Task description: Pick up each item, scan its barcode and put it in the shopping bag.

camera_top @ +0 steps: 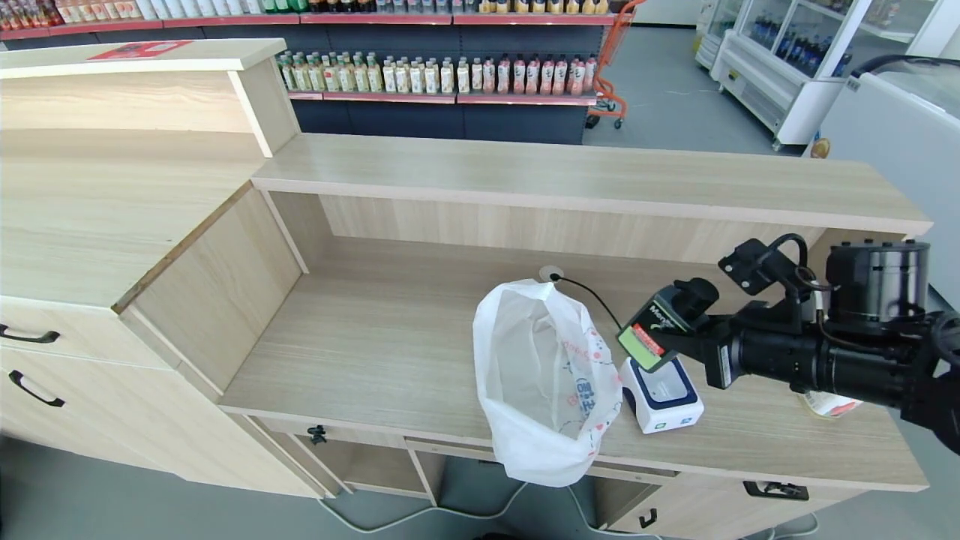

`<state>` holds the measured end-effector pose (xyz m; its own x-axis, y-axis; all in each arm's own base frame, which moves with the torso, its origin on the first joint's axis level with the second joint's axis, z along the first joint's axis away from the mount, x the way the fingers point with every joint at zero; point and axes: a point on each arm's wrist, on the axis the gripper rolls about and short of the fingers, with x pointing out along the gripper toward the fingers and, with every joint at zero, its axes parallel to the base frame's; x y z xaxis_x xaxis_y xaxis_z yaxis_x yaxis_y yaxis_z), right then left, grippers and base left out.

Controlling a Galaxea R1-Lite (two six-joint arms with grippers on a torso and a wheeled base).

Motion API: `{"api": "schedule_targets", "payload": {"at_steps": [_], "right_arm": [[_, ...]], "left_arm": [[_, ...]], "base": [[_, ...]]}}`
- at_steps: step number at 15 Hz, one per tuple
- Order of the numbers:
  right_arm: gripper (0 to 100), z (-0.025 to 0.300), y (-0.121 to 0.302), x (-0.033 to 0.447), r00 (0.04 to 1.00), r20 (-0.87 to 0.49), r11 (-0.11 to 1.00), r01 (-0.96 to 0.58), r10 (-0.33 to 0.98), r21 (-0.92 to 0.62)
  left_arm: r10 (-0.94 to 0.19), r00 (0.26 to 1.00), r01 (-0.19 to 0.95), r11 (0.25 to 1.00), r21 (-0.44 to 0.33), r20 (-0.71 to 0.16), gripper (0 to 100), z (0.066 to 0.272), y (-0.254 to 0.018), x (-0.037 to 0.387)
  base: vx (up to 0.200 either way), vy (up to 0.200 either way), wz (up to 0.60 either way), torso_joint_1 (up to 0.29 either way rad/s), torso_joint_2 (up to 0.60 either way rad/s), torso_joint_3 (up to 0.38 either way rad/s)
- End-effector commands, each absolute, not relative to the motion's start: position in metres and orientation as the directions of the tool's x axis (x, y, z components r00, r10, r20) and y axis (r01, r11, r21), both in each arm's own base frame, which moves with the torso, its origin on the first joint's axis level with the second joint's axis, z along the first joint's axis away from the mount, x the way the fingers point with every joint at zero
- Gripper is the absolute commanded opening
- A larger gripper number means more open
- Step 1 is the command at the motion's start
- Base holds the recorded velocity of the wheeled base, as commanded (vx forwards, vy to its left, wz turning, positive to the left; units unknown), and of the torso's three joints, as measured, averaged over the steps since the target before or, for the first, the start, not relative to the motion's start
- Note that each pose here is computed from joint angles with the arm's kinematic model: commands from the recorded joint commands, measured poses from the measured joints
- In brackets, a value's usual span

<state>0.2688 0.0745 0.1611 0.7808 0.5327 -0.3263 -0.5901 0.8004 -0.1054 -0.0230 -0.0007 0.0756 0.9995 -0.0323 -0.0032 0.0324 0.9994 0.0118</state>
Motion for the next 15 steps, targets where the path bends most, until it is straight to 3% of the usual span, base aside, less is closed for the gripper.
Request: {"api": "schedule_targets", "payload": {"at_steps": [1, 6, 15], "right_arm": [[0, 0.12, 0.099, 0.285, 0.72, -0.394, 0.758, -0.646, 0.571, -0.084], [0, 0.078, 0.134, 0.302, 0.713, -0.396, 0.739, -0.664, 0.579, -0.115], [0, 0.02, 0.148, 0.322, 0.678, -0.459, 0.668, -0.712, 0.575, -0.215]], "left_arm": [[-0.032, 0.999, 0.032, 0.999, 0.012, -0.005, 0, 0.075, -0.001, -0.023], [-0.032, 0.999, 0.032, 0.999, 0.012, -0.003, 0, 0.076, -0.001, -0.023], [-0.032, 0.999, 0.032, 0.999, 0.012, -0.005, 0, 0.075, -0.001, -0.023]], "base": [[0.0, 0.0, 0.0, 0.0, 0.0, 0.0], [0.0, 0.0, 0.0, 0.0, 0.0, 0.0], [0.0, 0.0, 0.0, 0.0, 0.0, 0.0]]}}
